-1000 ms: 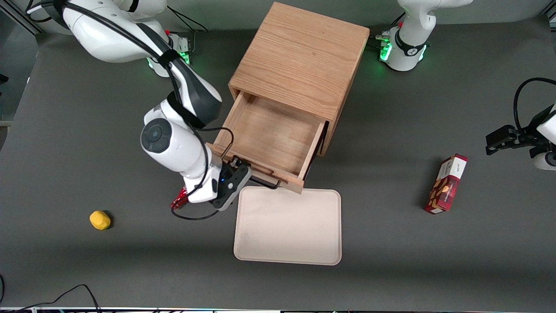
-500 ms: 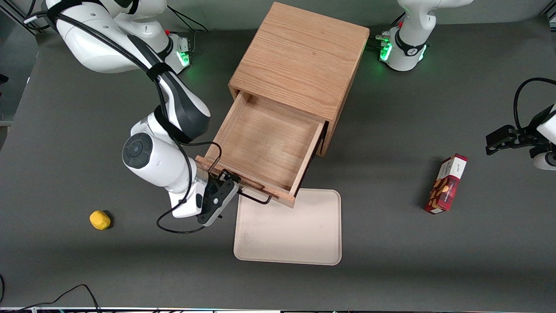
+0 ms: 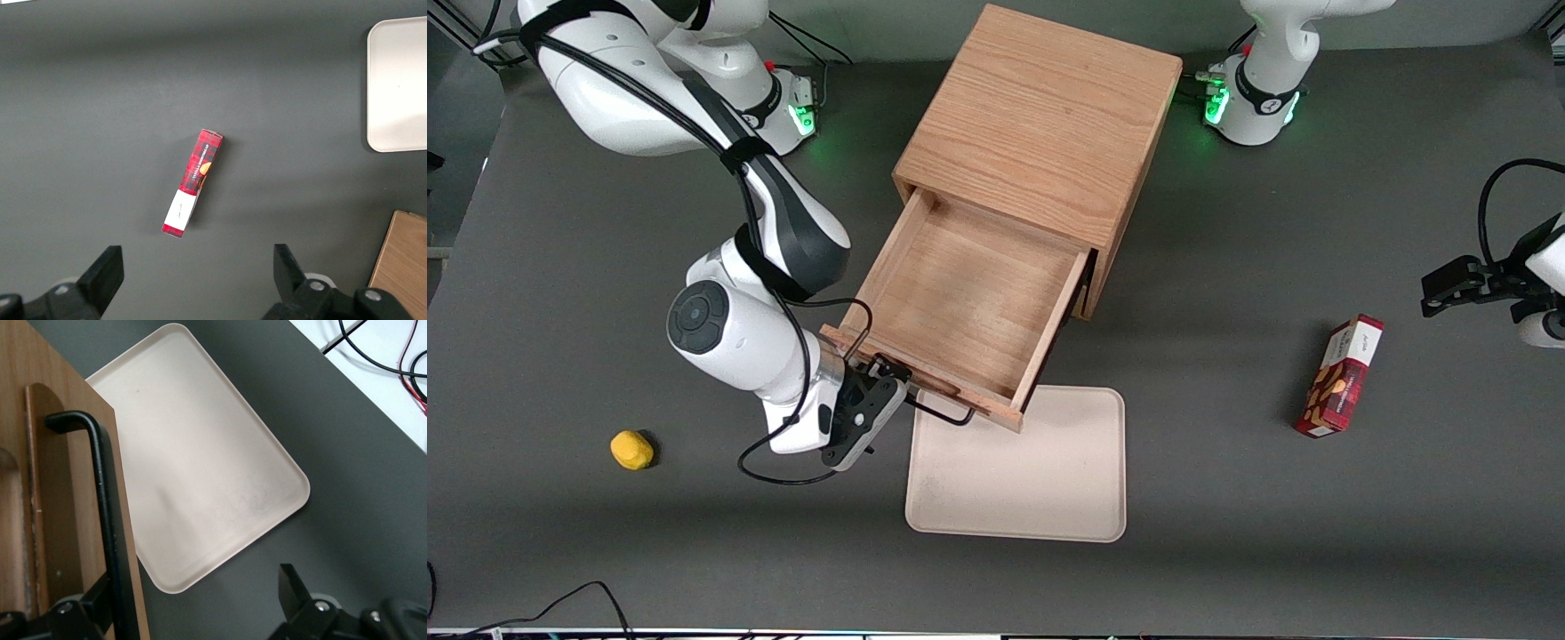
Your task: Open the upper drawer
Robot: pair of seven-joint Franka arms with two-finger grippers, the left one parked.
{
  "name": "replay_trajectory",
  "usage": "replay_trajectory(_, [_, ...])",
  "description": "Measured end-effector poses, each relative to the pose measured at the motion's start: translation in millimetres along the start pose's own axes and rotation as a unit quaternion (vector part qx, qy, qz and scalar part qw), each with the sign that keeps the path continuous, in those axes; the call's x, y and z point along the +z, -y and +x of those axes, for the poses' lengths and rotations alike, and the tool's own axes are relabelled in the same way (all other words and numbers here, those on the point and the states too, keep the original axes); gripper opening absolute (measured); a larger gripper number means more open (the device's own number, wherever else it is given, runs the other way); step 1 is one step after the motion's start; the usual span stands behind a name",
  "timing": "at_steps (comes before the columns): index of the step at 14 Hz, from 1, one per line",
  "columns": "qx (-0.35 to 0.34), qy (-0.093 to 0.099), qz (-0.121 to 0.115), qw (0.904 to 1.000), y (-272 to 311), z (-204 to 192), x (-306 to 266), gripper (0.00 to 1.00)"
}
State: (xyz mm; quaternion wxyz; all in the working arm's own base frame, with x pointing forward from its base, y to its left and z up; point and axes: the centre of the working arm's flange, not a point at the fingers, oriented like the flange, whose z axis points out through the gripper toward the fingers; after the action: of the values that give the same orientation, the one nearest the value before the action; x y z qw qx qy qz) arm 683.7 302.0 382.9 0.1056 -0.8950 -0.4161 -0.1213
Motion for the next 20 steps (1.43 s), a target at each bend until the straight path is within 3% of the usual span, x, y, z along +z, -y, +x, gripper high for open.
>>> replay_trajectory(6, [0.017,0.009,0.01,0.9998,3,8,-19,1.0])
replay_trajectory(8, [0.039,-0.001,0.015,0.9991,6,16,-32,1.0])
replay_trajectory(12, [0.084,0.001,0.056,0.9948,17,21,-46,1.0])
replay_trajectory(14, [0.101,0.01,0.061,0.993,16,21,-68,1.0])
replay_trajectory(17, [0.132,0.026,0.047,0.9899,11,9,-139,1.0])
replay_trajectory(20, [0.173,0.063,0.013,0.9829,-19,-38,-220,1.0])
